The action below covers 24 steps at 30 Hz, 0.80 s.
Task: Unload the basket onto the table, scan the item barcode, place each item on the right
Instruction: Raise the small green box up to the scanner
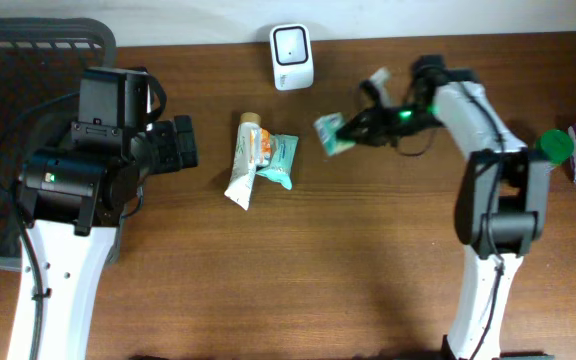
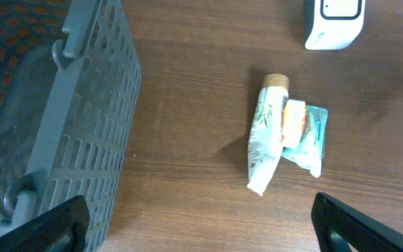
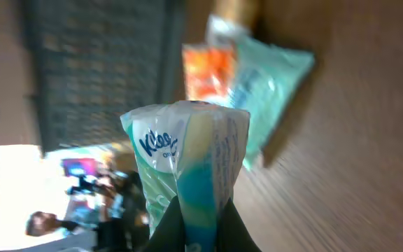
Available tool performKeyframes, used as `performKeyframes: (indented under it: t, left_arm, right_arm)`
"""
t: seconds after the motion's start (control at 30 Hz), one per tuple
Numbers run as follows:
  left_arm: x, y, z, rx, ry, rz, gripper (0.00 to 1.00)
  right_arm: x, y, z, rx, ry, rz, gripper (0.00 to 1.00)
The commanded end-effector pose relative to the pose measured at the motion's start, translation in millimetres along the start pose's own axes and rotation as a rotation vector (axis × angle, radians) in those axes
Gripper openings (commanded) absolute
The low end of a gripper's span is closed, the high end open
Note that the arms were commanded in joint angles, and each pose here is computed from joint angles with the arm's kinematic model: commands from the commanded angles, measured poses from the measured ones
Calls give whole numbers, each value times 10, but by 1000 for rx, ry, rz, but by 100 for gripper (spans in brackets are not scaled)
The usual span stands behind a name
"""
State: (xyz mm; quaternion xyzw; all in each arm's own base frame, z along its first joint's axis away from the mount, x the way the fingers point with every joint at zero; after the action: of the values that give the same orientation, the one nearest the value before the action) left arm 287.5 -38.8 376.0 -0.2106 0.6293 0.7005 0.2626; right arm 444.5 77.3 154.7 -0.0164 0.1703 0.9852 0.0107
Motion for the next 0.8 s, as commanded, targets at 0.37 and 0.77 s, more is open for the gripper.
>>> performKeyframes:
  t: [0.37,0.77]
  left_arm:
    - [2,-1,23,-16,-13,1,99]
    - [2,-1,23,-16,-13,1,99]
  right_arm:
    - [3,-128,429,-328,184,12,4]
    - [-22,-206,461,-330,189,29,4]
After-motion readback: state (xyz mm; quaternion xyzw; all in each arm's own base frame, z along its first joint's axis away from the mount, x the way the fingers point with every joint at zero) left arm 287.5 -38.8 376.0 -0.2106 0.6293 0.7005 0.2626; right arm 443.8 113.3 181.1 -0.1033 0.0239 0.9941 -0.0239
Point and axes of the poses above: each gripper's point midway between its finger pads, its own y axis back along the fingers, its own z axis along the line the jaws close on, x = y × z, the point moved 8 cm from there along y, back along the fingers, and after that the axes turned 11 degrees about -y, right-handed, at the moved point
